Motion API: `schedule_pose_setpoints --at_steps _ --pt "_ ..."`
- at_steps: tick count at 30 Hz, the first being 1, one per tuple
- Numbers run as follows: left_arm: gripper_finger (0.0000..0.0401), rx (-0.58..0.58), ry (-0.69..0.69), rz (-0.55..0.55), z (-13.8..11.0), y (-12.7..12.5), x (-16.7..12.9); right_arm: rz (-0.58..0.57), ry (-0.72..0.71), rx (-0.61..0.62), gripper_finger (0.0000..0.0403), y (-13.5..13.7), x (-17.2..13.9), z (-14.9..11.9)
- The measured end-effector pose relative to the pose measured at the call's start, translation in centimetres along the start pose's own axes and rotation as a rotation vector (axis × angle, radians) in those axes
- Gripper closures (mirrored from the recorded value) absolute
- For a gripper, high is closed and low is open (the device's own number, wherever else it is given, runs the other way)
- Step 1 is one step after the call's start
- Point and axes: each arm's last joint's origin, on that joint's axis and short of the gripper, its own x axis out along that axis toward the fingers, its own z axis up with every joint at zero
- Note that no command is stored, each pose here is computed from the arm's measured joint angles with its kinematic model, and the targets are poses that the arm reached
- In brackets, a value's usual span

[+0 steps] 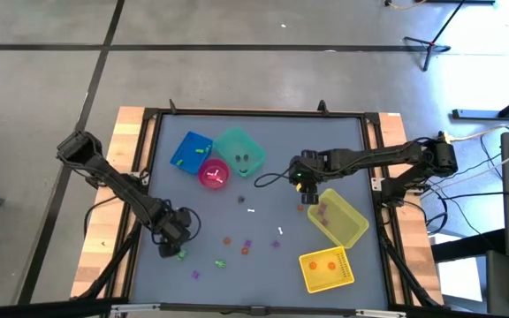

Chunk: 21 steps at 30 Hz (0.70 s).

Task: Sort Halloween decoration
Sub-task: Put the purple spider toy into the yellow bin

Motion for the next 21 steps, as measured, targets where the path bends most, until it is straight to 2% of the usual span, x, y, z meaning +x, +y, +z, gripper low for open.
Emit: schedule_pose_setpoints --at_steps 21 --pt "0.0214 0.001 0.0 0.003 -0.26 0.5 0.69 0.024 -0.022 0.028 0.0224 0.08 -0.03 0.21"
